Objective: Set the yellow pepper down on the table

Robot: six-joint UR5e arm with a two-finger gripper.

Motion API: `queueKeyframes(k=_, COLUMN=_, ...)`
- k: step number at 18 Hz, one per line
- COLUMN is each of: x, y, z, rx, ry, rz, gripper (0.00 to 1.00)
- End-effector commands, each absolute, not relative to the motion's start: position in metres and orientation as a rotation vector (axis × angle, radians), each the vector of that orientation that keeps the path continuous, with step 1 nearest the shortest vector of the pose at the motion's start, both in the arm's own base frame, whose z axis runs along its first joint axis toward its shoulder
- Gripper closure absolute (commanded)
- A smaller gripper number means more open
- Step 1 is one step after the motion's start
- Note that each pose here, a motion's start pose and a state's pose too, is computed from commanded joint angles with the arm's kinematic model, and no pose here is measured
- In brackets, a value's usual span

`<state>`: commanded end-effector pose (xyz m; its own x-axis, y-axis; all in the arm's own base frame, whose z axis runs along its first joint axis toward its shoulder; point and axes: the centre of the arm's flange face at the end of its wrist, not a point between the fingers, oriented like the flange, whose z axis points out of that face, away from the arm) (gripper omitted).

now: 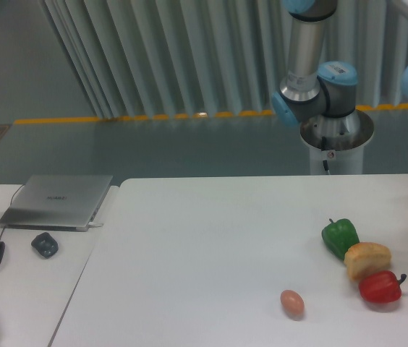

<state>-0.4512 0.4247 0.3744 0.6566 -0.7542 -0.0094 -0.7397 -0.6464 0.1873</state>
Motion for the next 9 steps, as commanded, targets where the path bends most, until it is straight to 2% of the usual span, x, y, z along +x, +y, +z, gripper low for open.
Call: queueKeyframes(k=9, x=-0.43, y=0.467, z=0.335, rx=2.773, ry=-1.076, rz=-0.105, gripper=0.56)
